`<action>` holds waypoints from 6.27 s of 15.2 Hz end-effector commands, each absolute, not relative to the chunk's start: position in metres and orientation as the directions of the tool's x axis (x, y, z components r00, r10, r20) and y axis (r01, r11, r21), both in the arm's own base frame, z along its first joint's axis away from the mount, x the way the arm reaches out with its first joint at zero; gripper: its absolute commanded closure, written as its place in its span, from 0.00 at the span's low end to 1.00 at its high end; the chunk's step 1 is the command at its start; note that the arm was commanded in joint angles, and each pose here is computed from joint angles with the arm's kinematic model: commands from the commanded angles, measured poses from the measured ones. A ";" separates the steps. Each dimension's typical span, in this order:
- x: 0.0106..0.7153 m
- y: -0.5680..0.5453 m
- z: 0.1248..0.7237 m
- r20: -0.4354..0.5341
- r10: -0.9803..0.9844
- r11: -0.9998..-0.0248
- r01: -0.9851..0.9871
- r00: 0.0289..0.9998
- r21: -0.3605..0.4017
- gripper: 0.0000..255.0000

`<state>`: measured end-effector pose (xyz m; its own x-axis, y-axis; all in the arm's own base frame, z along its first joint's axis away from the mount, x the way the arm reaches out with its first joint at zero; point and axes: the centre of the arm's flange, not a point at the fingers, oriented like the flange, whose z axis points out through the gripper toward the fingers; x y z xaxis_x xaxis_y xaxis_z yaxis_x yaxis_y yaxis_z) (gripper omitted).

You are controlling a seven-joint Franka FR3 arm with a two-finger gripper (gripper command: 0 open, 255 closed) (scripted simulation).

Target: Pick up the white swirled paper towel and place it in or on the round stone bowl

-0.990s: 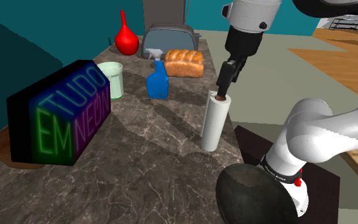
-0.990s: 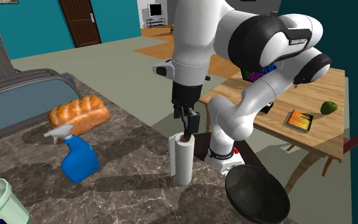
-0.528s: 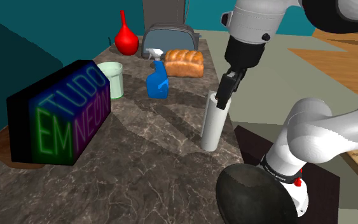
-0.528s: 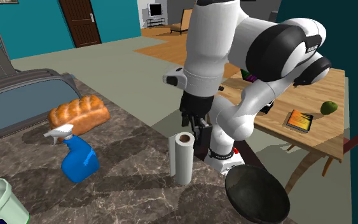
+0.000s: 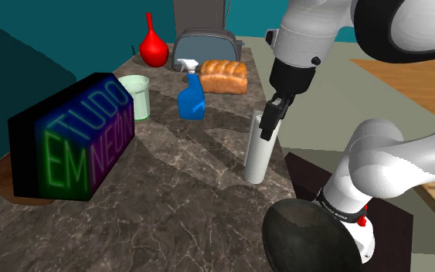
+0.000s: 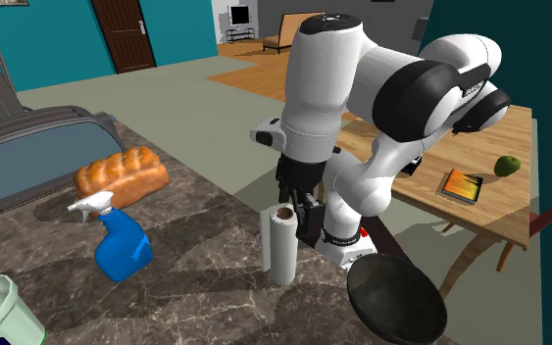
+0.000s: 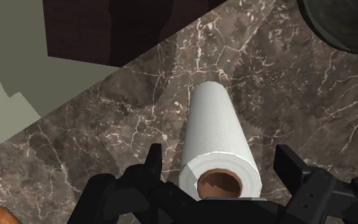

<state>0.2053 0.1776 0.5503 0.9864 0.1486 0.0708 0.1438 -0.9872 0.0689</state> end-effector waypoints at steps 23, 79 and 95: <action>0.205 0.178 0.603 0.071 0.149 -0.987 0.144 0.986 0.069 1.00; 0.021 0.303 0.733 0.071 0.149 -0.987 0.144 0.986 0.069 1.00; 0.021 0.303 0.651 0.071 0.149 -0.987 0.144 0.986 0.069 1.00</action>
